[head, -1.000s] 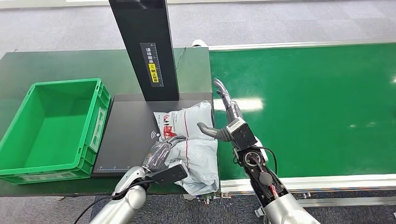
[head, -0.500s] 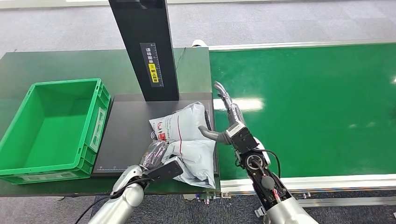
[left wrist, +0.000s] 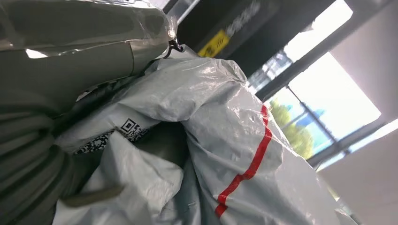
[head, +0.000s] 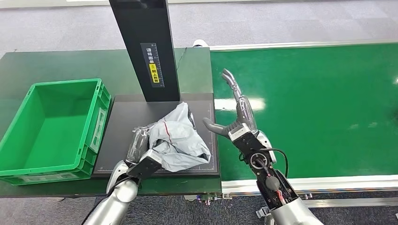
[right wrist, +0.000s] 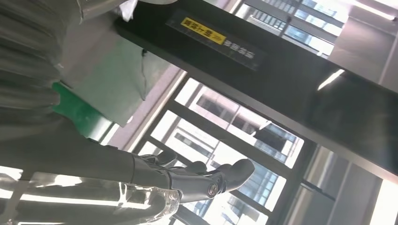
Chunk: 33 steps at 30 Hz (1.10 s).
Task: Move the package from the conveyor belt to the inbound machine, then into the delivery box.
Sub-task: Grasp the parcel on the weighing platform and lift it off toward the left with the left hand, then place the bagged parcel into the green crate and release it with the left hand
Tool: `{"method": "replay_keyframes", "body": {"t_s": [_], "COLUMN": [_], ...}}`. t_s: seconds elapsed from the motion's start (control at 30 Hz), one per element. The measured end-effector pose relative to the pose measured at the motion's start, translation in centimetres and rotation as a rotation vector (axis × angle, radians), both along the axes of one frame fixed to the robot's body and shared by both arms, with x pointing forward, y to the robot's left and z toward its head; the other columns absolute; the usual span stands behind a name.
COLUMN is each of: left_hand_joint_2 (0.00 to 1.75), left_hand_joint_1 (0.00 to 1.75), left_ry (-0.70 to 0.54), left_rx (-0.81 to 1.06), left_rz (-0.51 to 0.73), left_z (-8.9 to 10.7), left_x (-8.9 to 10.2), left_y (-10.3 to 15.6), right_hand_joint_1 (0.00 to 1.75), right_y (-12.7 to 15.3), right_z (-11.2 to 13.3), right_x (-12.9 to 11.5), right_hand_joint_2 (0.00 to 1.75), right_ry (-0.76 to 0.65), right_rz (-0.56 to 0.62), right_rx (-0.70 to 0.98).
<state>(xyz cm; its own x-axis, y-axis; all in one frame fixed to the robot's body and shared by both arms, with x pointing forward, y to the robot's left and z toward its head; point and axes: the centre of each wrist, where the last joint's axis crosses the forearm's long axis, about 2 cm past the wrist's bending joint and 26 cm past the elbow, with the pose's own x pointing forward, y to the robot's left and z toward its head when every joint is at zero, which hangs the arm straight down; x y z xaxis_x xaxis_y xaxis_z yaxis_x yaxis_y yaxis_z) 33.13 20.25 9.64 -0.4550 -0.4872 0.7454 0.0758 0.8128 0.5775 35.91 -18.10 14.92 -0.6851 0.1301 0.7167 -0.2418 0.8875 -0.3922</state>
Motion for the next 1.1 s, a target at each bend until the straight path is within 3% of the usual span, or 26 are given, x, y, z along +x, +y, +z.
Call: {"method": "replay_keyframes", "body": {"t_s": [0.17, 0.47, 0.87, 1.1], "left_hand_joint_2": [1.75, 1.75, 1.75, 1.75], "left_hand_joint_1": [1.75, 1.75, 1.75, 1.75], "left_ry": [-0.182, -0.55, -0.619, -0.589], "left_rx": [-0.057, -0.021, 0.203, 0.197], "left_rz": [0.066, 0.292, 0.609, 0.68], "left_z": [1.8, 4.5, 5.8, 5.4], "left_x": [0.3, -1.0, 0.9, 1.0], "left_y": [0.4, 2.4, 10.9, 12.4], "right_hand_joint_1": [0.0, 0.0, 0.0, 0.0], "right_y": [0.4, 0.8, 1.0, 1.2], "right_z": [0.4, -1.3, -3.7, -3.9], "right_x": [-0.9, -2.4, -4.5, -4.7], "right_hand_joint_2": [1.75, 1.75, 1.75, 1.75], "right_ry": [-0.006, 0.061, 0.139, 0.146], "right_rz": [0.022, 0.063, 0.047, 0.043], "right_rx": [0.075, 0.161, 0.196, 0.205]}}
